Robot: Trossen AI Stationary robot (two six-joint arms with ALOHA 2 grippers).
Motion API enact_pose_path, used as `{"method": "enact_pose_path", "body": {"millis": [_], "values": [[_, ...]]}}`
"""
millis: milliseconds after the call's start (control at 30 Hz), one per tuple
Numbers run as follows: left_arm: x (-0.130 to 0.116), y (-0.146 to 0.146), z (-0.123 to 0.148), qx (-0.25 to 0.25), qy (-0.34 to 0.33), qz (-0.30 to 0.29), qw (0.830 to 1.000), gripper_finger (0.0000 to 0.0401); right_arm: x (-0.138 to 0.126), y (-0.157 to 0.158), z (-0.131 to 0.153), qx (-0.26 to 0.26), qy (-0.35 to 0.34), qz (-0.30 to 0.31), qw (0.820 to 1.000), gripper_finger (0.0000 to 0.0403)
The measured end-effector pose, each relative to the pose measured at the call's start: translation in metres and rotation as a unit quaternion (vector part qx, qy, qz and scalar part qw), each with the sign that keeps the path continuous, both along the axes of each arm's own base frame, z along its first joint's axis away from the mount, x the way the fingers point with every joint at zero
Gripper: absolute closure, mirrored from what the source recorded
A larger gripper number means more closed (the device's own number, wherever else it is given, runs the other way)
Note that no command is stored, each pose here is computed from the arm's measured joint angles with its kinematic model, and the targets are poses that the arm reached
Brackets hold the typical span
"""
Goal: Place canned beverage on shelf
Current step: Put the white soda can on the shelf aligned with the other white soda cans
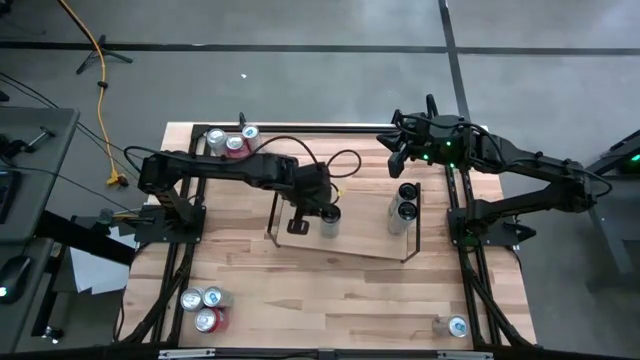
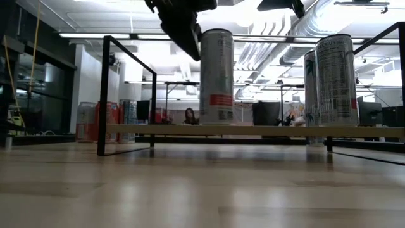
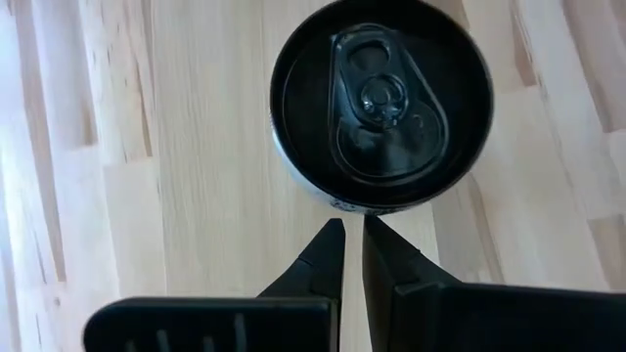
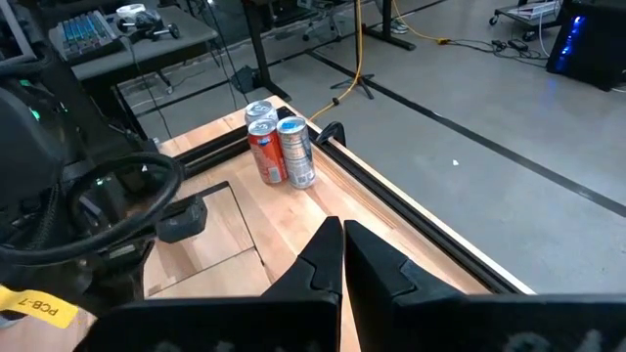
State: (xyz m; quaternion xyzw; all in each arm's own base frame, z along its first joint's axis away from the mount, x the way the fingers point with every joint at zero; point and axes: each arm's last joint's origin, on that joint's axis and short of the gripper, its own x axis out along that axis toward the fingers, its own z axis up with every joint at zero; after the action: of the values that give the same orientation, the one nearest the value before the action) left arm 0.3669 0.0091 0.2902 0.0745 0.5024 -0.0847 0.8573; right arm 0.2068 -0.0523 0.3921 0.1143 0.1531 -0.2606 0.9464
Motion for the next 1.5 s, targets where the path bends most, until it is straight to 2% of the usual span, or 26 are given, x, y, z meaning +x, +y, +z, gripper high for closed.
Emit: {"method": "enact_pose_path", "body": {"millis": [100,233,433,533,633,1300,1500], "values": [[0.006,0.000,-0.004,0.001,-0.010,-0.008,1.000,0.0401,0.000,0.000,0.000,0.000,0.000,0.000,1.000,0.0403],[0.014,-0.001,-0.015,-0.022,-0.006,-0.015,1.000,0.0401,0.000,0.000,0.000,0.000,0.000,0.000,1.000,0.0403],[0.027,-0.002,-0.032,-0.039,-0.002,0.004,0.999,0.0401,0.000,-0.001,0.000,-0.005,0.001,-0.012,1.000,0.0403],[0.031,-0.005,-0.034,-0.049,-0.011,-0.005,0.999,0.0401,0.000,-0.001,0.000,-0.005,0.001,-0.012,1.000,0.0403],[0.035,-0.009,-0.033,-0.065,-0.033,-0.014,0.997,0.0401,0.000,-0.001,0.000,-0.005,0.001,-0.012,1.000,0.0403],[0.056,-0.013,-0.015,-0.061,-0.174,-0.028,0.983,0.0401,0.000,-0.001,0.000,-0.026,0.014,-0.003,1.000,0.0403],[0.059,-0.013,-0.012,-0.060,-0.196,-0.029,0.978,0.0401,0.000,-0.001,0.000,-0.026,0.014,-0.002,1.000,0.0403]]}}
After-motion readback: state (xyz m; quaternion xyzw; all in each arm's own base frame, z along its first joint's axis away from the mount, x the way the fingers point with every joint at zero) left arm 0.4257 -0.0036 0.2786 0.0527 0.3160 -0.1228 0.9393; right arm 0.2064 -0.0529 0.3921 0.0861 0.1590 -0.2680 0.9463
